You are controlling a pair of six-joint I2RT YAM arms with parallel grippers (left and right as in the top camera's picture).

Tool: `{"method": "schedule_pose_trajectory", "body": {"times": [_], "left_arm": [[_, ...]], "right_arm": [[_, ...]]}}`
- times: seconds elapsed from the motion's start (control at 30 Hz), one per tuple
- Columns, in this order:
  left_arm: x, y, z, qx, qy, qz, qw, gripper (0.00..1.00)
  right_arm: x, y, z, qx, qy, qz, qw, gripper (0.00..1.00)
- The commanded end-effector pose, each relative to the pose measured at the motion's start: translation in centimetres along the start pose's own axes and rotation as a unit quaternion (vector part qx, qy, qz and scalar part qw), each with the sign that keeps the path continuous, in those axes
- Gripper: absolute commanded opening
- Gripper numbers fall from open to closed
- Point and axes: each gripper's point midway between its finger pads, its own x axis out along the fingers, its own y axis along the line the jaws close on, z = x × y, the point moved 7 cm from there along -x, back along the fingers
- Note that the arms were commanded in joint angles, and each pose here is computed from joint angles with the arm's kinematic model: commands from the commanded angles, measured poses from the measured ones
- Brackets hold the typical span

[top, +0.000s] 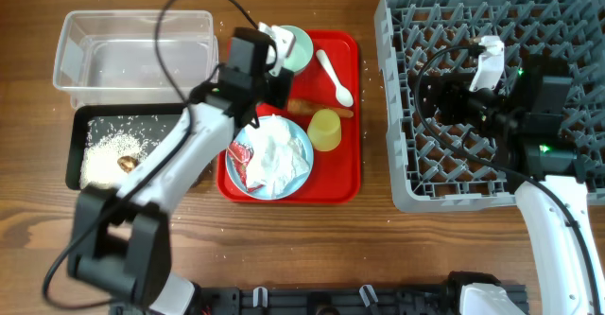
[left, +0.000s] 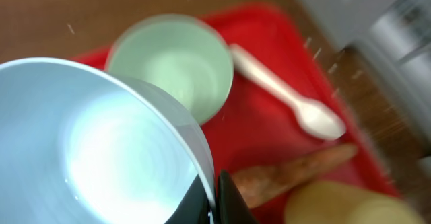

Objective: Sort waste into correct bins and load items into the dishwasher rack
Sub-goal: 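Set the blue bowl down and grasp the tissue on the plate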

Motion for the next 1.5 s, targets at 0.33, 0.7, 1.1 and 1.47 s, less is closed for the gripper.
{"method": "schedule_pose_trajectory", "body": {"times": [0.33,0.7,1.1,1.47], "left_arm": [[4.6,1.1,-5.0,0.014,0.110,0.031,0.993,0.24],[-4.1,0.3,-5.0,-0.283,0.184,0.071,0.939,0.87],[2.3,-0.7,-13.6,-0.276,0.343,0.099,0.892,1.00],[0.3,-1.0,-10.5,-0.236,0.329,0.078,0.911,0.04]], "right_arm": [[-0.2,0.3,0.4,-0.003,-0.001,0.005,1.000,0.84],[-0.2,0.3,0.4,-0.003,0.000,0.005,1.000,0.84],[-0.2,0.3,0.1,0.003,0.008,0.004,1.000,0.84],[-0.2,0.3,0.0,0.006,0.012,0.004,1.000,0.84]]}}
